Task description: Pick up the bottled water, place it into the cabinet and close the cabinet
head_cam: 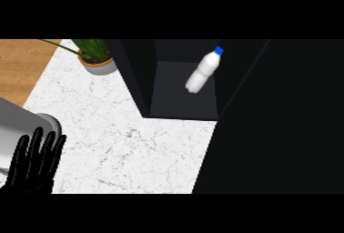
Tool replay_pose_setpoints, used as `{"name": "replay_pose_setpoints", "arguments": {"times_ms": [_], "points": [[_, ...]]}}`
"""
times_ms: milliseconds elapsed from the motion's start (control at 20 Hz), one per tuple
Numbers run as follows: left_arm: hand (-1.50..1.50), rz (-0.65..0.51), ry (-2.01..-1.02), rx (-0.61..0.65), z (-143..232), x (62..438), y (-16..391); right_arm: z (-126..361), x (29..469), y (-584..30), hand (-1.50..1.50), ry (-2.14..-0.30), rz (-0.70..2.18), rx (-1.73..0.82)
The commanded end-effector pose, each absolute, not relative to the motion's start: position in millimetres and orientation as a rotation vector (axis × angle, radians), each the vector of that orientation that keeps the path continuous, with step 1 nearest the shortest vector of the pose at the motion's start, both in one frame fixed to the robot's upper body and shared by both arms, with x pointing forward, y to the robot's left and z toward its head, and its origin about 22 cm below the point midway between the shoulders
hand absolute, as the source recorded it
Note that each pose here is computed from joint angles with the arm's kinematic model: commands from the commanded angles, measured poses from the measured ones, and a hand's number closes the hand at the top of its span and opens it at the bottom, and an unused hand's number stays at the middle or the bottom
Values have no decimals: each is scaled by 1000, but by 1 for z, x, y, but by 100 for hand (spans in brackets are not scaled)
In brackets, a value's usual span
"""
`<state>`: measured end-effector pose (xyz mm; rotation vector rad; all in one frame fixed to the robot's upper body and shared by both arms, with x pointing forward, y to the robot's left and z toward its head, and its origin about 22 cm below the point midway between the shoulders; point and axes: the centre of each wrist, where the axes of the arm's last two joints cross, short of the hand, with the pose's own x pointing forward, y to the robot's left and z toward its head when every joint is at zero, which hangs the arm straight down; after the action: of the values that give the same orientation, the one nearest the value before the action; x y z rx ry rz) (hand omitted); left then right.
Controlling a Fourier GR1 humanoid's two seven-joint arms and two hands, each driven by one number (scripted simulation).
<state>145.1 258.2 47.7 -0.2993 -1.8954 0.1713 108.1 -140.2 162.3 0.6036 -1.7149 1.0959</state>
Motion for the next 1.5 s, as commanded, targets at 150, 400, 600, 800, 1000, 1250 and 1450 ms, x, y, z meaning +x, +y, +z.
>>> {"name": "replay_pose_setpoints", "arguments": {"times_ms": [150, 400, 600, 800, 1000, 1250, 1450], "points": [[-150, 167, -1902, -324, 46, 143, 264, 167, 117, -103, 150, -1767, 974, 630], [-150, 161, -1922, -318, 52, 149, 268, 165, 121, -102, 150, -1761, 995, 644], [-150, 152, -1906, -332, 50, 141, 271, 164, 123, -107, 150, -1754, 925, 657], [-150, 149, -1927, -350, 54, 142, 272, 159, 128, -106, 150, -1725, 901, 711], [-150, 127, -1936, -376, 58, 144, 272, 147, 130, -98, 150, -1608, 940, 828], [-150, 98, -1924, -416, 60, 145, 275, 122, 126, -90, 150, -1332, 937, 1081], [-150, 98, -1925, -386, 62, 146, 281, 125, 143, -98, 150, -1356, 824, 1066]]}}
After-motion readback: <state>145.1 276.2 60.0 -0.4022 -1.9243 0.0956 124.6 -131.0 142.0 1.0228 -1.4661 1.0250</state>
